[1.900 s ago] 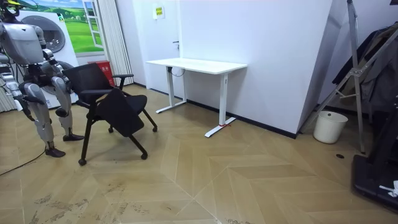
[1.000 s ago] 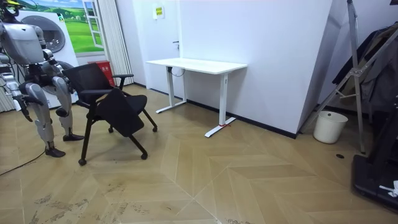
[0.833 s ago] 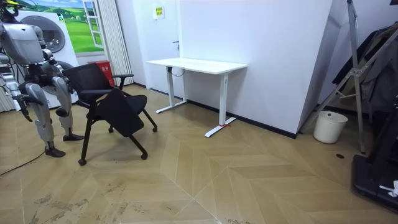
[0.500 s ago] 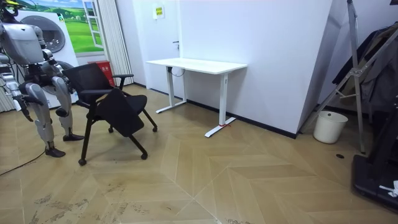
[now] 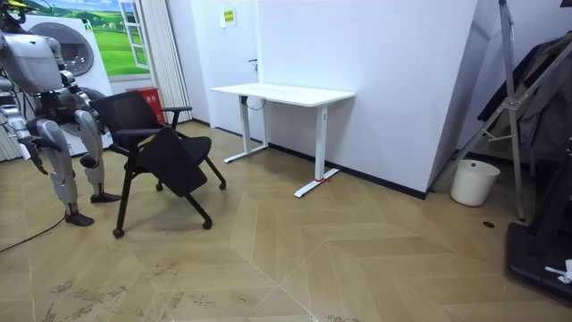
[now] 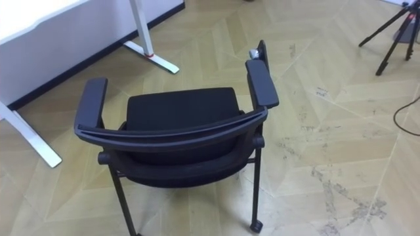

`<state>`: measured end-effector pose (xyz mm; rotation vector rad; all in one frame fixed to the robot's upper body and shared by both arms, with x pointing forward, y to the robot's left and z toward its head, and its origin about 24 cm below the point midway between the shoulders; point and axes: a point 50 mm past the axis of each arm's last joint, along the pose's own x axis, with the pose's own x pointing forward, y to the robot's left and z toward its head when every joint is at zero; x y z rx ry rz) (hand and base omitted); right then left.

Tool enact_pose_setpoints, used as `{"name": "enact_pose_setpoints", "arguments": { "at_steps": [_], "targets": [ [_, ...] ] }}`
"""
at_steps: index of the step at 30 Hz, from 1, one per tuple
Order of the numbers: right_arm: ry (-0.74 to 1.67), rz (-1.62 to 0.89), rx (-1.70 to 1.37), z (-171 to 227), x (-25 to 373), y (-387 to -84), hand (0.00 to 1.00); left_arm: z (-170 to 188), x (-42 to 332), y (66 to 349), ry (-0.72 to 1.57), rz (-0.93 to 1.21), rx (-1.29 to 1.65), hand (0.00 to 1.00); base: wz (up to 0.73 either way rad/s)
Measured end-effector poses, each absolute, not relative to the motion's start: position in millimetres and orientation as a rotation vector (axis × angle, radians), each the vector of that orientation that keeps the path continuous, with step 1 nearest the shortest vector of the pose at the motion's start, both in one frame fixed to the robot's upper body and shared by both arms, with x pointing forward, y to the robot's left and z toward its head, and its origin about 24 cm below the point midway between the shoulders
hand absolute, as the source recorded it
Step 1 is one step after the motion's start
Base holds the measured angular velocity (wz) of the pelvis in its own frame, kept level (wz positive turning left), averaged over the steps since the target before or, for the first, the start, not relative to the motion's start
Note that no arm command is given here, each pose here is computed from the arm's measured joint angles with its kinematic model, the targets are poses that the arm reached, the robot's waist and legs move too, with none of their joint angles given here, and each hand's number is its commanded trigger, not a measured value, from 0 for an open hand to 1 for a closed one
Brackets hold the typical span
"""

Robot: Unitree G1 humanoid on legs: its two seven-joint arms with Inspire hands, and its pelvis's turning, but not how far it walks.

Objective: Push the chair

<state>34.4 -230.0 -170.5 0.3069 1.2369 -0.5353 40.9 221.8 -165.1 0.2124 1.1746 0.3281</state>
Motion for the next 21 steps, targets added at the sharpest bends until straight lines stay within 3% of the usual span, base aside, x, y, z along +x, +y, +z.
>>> {"name": "enact_pose_setpoints", "arguments": {
  "at_steps": [13, 21],
  "targets": [
    [1.206, -0.603, 0.369, -169, 39, -238, 0.0, -161, -2, 245, 1.26, 0.41, 0.346, 0.0, 0.11],
    [1.092, -0.677, 0.401, -159, 52, -266, 0.0, -131, 32, 289, 1.026, 0.506, 0.605, 0.0, 0.14]
  ]
}}
